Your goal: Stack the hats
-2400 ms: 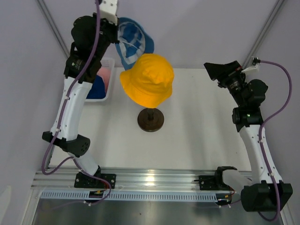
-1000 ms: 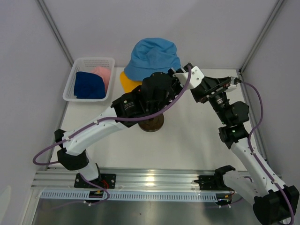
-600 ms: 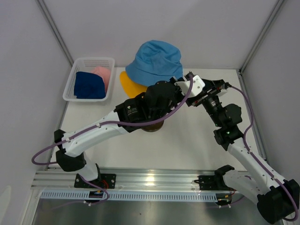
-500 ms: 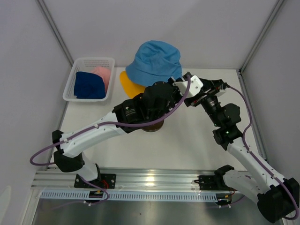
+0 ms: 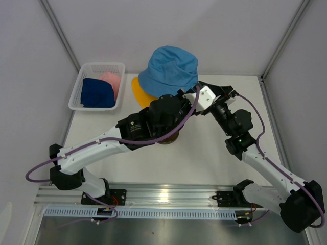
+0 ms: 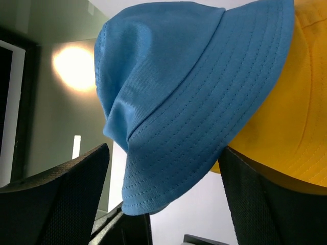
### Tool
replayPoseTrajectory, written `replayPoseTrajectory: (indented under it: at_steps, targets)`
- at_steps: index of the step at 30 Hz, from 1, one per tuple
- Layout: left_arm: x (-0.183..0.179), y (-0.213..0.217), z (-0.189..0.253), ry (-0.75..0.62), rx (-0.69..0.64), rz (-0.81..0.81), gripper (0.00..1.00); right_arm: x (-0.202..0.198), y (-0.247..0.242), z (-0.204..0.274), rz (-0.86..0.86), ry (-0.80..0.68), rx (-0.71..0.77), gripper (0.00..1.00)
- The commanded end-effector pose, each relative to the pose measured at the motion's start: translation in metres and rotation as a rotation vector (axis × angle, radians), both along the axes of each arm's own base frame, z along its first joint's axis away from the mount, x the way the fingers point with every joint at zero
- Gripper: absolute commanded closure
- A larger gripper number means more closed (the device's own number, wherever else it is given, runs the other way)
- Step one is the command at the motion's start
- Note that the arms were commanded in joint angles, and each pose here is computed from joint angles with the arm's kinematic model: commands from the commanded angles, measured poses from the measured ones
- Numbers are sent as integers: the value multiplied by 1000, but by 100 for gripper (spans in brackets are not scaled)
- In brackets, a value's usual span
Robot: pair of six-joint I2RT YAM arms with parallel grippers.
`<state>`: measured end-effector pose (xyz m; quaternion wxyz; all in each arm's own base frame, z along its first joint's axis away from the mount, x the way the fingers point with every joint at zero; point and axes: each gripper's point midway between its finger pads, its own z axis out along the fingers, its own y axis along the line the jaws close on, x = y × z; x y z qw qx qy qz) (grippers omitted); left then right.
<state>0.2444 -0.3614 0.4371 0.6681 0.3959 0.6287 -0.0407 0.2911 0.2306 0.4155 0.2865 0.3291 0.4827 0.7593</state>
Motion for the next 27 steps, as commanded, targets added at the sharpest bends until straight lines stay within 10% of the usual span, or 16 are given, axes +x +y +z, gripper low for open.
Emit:
replayPoseTrajectory:
  at_steps: [1,15,23,27]
  targets:
    - [-13,2,10,9,-78,-28,99,-6,-15,44,-50,-85,99,14]
    - [-25,28,12,49,-172,-8,89,6,-23,22,-202,-52,-143,100]
    - [-43,86,68,117,-590,8,16,8,-14,-5,-189,-66,-312,100]
    - [-26,148,75,161,-845,127,14,5,-6,-18,-144,-78,-367,100]
